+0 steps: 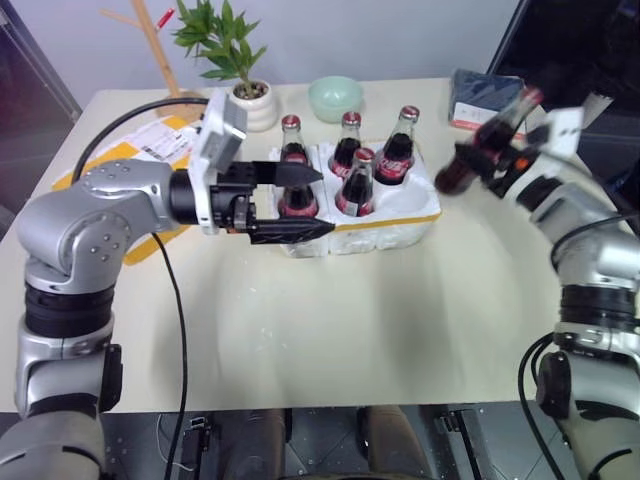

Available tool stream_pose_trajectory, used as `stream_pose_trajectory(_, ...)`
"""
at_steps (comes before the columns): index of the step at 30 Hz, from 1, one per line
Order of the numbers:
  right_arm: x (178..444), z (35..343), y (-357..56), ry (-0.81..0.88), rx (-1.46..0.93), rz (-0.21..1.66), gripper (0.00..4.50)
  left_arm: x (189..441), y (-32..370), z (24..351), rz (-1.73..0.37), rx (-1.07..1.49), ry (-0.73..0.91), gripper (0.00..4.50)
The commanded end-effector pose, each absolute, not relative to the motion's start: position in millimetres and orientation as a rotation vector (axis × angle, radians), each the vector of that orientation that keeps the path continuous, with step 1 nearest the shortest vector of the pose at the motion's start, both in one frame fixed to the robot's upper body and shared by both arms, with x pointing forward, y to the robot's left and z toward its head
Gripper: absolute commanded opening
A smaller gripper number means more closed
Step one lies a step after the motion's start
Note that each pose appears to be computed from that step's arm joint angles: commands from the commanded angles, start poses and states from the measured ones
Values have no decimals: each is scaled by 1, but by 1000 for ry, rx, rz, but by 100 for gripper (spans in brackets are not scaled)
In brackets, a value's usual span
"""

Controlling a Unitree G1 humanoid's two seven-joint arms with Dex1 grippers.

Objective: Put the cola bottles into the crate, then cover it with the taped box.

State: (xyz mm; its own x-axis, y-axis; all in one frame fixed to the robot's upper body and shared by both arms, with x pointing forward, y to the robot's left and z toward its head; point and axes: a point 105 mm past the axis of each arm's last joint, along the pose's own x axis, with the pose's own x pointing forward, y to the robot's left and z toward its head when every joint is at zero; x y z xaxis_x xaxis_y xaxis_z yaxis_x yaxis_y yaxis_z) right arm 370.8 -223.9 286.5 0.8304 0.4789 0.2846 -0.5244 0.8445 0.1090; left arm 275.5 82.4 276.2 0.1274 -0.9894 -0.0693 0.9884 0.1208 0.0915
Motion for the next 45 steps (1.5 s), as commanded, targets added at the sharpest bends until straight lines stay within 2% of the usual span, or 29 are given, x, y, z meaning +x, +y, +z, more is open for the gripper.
stream_pose_trajectory(1,330,326,-187,-367,179,763,275,271,82,286,-1446,154,-67,450)
stream_pose_trajectory(4,323,309,-166,-295,120,830,275,273,82,286,-1444,157,-70,450)
stream_pose_trajectory(8,331,295,-155,-251,116,819,275,274,82,287,-1439,164,-79,450)
stream_pose_trajectory(14,362,287,-170,-224,178,677,275,274,83,290,-1429,168,-95,450)
stream_pose_trajectory(18,366,288,-173,-228,189,670,275,274,85,290,-1418,175,-96,450)
stream_pose_trajectory(23,364,276,-167,-180,154,714,275,275,87,290,-1406,177,-100,450)
stream_pose_trajectory(28,358,244,-146,-63,25,811,275,279,88,286,-1387,204,-94,450)
stream_pose_trajectory(32,375,230,-145,-20,-115,757,275,279,88,286,-1388,205,-97,450)
stream_pose_trajectory(35,391,216,-151,30,-304,678,275,278,87,286,-1393,215,-101,450)
stream_pose_trajectory(41,397,215,-149,34,-346,681,275,278,86,288,-1391,220,-109,450)
stream_pose_trajectory(45,392,235,-151,-11,-273,685,275,278,87,288,-1384,224,-109,450)
